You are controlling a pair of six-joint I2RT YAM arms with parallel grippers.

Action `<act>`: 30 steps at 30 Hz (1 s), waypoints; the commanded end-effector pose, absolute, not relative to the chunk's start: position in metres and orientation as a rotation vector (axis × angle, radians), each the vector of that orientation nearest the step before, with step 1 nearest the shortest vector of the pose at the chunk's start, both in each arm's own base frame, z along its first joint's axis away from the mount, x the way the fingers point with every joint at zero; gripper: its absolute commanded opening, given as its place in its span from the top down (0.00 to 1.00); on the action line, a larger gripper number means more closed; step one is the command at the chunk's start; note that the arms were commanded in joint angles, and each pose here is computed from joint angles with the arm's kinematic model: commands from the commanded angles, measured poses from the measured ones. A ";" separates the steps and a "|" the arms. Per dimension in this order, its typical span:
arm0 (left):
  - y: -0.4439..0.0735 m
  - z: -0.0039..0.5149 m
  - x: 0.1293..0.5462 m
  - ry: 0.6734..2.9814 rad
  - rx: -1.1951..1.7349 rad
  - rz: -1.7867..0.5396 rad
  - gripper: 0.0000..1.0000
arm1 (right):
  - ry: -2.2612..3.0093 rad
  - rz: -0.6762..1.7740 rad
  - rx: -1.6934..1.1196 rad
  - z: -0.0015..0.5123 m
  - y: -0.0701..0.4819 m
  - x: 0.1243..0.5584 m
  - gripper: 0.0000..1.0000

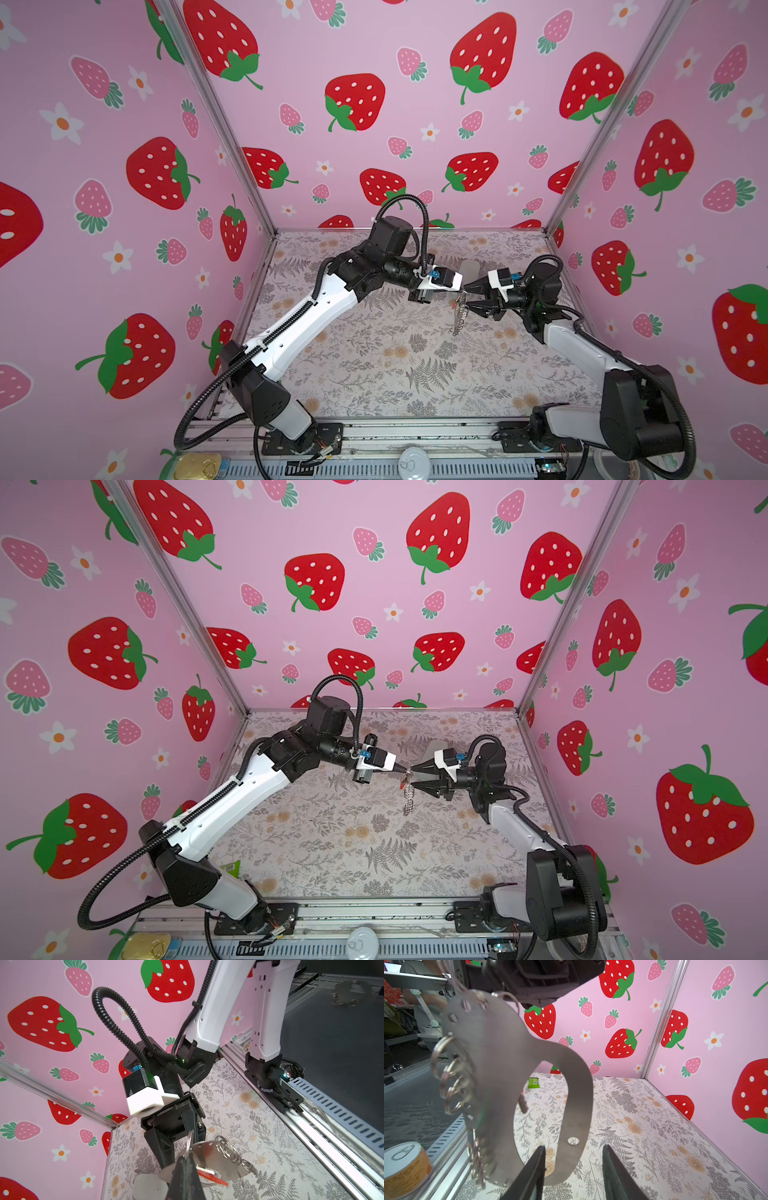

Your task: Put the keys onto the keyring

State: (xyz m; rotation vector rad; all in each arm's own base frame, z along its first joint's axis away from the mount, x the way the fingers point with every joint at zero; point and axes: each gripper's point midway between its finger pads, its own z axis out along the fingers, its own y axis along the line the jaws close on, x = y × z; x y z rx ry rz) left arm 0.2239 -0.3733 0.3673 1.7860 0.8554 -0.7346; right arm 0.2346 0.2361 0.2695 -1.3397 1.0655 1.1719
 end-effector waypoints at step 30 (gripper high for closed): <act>-0.369 0.374 0.231 0.833 1.778 -0.684 1.00 | 0.996 1.223 -1.404 0.283 0.239 0.209 0.76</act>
